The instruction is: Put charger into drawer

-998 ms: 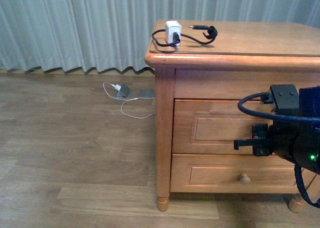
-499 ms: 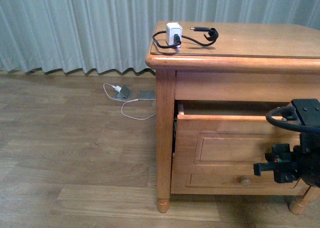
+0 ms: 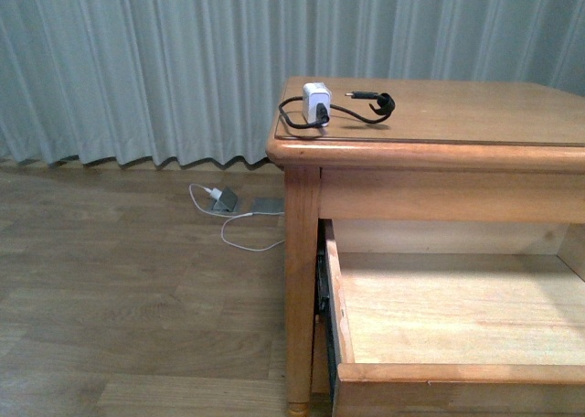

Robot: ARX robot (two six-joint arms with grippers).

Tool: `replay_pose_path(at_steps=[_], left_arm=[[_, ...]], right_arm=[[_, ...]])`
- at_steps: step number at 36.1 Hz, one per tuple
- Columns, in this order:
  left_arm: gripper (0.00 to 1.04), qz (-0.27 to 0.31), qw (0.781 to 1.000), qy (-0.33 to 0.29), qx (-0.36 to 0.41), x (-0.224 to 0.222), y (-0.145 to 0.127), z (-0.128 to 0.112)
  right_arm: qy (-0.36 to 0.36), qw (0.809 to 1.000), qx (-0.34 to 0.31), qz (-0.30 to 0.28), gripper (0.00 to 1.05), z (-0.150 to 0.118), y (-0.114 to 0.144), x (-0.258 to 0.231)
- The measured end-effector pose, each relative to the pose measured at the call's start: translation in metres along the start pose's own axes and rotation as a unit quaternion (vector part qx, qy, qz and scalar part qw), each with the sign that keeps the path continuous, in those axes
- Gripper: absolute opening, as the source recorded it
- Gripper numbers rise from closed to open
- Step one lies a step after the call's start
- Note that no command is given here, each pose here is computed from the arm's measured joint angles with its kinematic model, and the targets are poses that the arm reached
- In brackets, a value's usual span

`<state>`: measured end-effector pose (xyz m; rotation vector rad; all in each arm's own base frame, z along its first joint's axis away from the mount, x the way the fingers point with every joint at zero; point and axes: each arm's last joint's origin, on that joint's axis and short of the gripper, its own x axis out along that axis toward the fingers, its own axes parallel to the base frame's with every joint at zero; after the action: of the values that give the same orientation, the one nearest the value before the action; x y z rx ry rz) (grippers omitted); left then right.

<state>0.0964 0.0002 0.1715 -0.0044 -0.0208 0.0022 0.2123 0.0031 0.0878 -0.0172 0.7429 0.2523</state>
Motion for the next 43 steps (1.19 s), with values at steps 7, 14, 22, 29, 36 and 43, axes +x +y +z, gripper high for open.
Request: replay_pose_path(at_steps=[7, 14, 22, 29, 36, 43], left_arm=[[0.98, 0.000, 1.000, 0.000, 0.000, 0.000, 0.000, 0.000], [0.98, 0.000, 1.000, 0.000, 0.000, 0.000, 0.000, 0.000], [0.98, 0.000, 1.000, 0.000, 0.000, 0.000, 0.000, 0.000], [0.98, 0.000, 1.000, 0.000, 0.000, 0.000, 0.000, 0.000], [0.98, 0.000, 1.000, 0.000, 0.000, 0.000, 0.000, 0.000], [0.98, 0.000, 1.000, 0.000, 0.000, 0.000, 0.000, 0.000]], right_arm=[[-0.028, 0.999, 0.031, 0.026, 0.83, 0.009, -0.006, -0.047], [-0.089, 0.993, 0.069, 0.044, 0.96, 0.013, -0.012, -0.099], [-0.182, 0.978, 0.098, 0.017, 0.96, 0.021, -0.022, -0.129], [-0.190, 0.975, 0.111, 0.008, 0.95, 0.020, -0.023, -0.129], [-0.351, 0.928, 0.021, -0.127, 0.64, 0.013, -0.010, -0.127], [-0.359, 0.925, 0.013, -0.125, 0.27, 0.005, 0.005, -0.127]])
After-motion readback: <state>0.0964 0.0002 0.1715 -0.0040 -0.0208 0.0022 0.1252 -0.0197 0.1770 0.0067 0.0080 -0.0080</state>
